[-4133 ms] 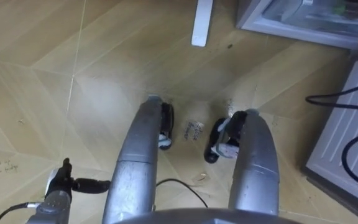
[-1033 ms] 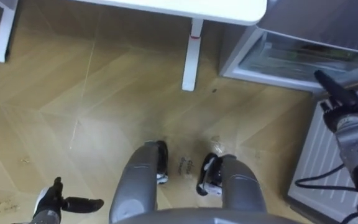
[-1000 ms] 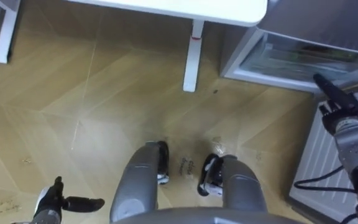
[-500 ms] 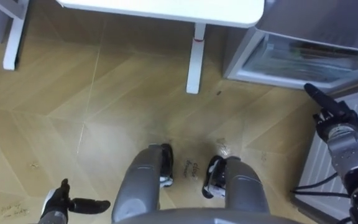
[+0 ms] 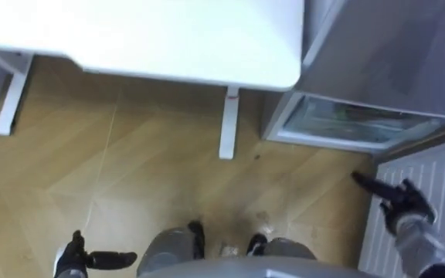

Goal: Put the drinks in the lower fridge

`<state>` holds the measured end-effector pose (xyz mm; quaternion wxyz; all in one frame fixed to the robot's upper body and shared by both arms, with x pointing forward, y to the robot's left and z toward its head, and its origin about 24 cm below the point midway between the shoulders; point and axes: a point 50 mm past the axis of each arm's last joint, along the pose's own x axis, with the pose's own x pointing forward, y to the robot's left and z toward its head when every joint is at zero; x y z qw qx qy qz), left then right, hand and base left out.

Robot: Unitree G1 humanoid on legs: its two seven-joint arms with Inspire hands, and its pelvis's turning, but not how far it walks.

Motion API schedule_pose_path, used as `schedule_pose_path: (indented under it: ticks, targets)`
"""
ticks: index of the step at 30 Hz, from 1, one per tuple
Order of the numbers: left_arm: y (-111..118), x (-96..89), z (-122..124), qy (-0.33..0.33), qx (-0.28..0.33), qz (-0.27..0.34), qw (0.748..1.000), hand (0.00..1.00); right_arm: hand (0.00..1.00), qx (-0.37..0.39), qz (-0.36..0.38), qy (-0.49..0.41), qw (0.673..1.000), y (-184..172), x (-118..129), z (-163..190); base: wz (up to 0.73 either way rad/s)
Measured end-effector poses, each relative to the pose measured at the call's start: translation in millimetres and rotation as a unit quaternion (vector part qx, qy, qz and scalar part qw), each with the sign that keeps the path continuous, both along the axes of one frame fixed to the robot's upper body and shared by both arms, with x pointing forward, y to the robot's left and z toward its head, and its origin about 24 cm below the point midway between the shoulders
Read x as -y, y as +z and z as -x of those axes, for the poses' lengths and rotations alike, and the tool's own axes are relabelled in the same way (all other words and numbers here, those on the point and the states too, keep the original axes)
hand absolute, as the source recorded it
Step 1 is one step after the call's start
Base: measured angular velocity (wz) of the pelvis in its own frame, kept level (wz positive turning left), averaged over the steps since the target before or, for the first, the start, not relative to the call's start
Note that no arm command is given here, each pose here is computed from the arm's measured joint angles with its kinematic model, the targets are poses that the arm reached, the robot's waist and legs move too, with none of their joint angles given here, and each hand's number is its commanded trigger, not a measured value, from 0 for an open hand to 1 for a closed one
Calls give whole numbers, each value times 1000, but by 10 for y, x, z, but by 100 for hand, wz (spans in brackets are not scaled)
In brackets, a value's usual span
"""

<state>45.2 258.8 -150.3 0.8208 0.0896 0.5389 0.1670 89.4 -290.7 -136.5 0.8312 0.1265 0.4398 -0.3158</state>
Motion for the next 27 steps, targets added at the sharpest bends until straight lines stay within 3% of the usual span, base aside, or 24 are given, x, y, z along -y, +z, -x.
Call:
schedule_pose_path:
  ticks: [6, 27]
  targets:
    - [-40, 95, 37, -8, -6, 2, 1000, 0, 0, -100, -13, 71, 992, -194, -234, 448, -22]
    - [-119, 210, 252, 34, -53, 13, 998, 0, 0, -178, -63, 88, 978, -319, -487, 785, -7]
